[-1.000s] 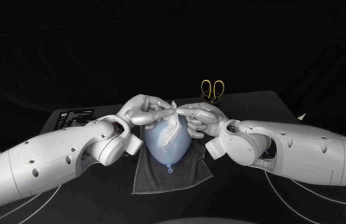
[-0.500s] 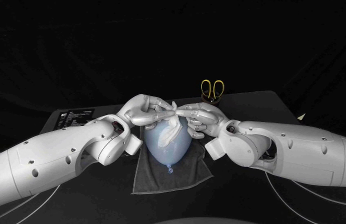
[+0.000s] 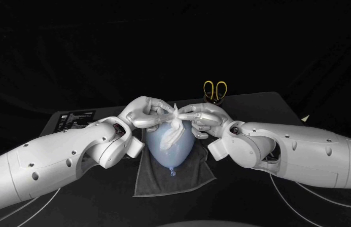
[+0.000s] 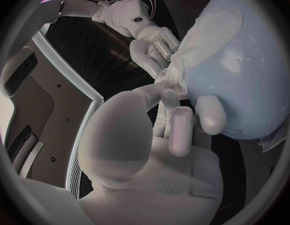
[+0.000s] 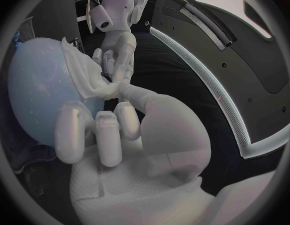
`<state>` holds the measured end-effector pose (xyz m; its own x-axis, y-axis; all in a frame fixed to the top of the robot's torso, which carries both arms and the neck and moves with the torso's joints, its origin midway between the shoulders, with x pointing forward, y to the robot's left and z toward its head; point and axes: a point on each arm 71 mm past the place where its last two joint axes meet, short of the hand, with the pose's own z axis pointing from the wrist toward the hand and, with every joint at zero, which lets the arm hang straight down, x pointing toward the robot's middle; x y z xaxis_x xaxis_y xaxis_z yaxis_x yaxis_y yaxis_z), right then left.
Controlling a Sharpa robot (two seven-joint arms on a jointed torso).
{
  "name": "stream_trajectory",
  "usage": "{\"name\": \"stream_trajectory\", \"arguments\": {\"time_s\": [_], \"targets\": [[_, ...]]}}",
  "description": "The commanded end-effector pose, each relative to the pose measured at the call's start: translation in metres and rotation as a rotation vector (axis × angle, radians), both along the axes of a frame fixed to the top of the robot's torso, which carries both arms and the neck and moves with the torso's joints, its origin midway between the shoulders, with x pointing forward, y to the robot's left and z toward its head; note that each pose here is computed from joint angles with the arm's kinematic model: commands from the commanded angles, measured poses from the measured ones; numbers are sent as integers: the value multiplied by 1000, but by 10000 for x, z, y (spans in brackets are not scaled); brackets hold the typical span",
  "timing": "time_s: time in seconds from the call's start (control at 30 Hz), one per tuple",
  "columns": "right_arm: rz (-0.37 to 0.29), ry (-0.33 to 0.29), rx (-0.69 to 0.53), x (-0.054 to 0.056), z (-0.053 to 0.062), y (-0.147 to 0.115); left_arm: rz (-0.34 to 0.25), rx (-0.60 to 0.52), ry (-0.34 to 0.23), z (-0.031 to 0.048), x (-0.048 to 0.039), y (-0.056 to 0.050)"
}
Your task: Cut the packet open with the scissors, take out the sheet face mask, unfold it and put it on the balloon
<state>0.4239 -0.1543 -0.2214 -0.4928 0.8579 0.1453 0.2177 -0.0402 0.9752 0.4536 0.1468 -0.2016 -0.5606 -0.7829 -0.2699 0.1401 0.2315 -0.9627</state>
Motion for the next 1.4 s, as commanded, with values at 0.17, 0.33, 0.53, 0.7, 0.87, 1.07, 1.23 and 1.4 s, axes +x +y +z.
{"name": "stream_trajectory", "arguments": {"time_s": [0.17, 0.33, 0.53, 0.7, 0.87, 1.07, 1.23, 1.4], "targets": [[-21, -40, -42, 4, 18, -5, -17, -15, 18, -8, -12, -9], [-30, -56, -64, 3, 22, -12, -12, -23, 24, -9, -8, 0], [-49, -82, -92, 10, 29, -45, -5, -33, 31, -10, -4, 13], [-24, -213, -139, -9, 100, -62, 2, -37, 35, -11, -1, 23], [23, -358, -192, -59, 177, -52, 7, -38, 39, -14, 3, 28], [54, -500, -268, -96, 234, -48, 9, -39, 45, -18, 7, 30], [59, -569, -324, -95, 243, -28, 8, -42, 47, -19, 6, 22], [53, -613, -372, -98, 235, -10, 9, -44, 50, -20, 7, 25]]}}
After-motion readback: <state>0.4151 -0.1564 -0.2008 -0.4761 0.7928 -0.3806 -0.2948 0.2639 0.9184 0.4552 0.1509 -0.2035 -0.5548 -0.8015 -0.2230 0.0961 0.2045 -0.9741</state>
